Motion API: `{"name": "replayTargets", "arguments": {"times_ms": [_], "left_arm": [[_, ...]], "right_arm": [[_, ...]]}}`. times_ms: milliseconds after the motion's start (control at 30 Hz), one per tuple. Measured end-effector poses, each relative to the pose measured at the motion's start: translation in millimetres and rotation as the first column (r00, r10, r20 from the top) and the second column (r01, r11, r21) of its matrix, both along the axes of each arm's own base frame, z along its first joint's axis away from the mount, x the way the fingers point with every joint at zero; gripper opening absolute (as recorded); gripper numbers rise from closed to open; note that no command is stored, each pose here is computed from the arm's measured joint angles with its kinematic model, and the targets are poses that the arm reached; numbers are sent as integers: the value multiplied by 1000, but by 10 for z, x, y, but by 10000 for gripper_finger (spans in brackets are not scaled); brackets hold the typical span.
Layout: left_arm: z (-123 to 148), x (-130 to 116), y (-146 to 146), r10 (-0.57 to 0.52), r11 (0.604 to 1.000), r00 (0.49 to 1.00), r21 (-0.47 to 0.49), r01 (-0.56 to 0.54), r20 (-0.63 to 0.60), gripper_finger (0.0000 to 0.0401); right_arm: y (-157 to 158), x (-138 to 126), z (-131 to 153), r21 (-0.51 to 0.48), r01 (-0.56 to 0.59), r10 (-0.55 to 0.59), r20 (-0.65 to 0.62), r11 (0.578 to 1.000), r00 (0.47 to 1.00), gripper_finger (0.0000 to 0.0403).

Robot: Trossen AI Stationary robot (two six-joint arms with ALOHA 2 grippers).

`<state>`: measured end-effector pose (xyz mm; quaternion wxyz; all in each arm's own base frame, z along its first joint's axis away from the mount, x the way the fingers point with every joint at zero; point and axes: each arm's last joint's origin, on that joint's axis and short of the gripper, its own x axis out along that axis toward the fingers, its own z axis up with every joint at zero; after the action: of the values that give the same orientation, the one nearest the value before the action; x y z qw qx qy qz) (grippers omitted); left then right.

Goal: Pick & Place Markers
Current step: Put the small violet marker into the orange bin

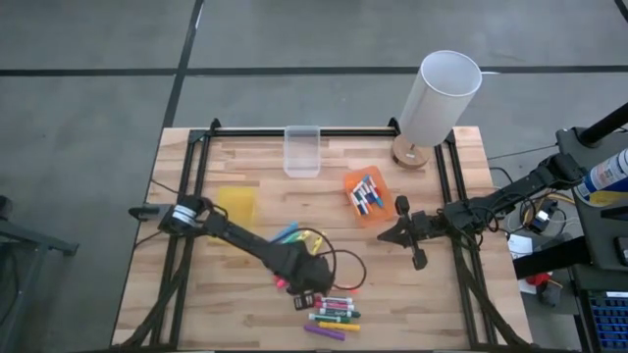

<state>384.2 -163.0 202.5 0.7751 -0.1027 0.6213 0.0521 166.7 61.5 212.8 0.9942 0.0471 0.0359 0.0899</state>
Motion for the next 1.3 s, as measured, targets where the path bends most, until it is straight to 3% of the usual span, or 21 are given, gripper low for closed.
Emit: {"name": "replayTargets", "arguments": {"times_ms": [233,500,1033,1300], "left_arm": [[-34,49,-98,-6,999,996,-40,10,93,80],[-205,-29,-59,2,1000,999,-12,-2,39,80],[-465,-87,-1,3,1000,998,-13,-3,59,80],[-405,-41,6,-27,1000,997,-2,27,70,36]], "right_arm": [[0,0,0,-3,0,0,0,1000,1000,8],[0,0,-1,-1,0,0,0,1000,1000,8],[0,0,-3,-9,0,0,-1,1000,1000,8],[-1,0,-4,-9,0,0,-2,1000,1000,8]]}}
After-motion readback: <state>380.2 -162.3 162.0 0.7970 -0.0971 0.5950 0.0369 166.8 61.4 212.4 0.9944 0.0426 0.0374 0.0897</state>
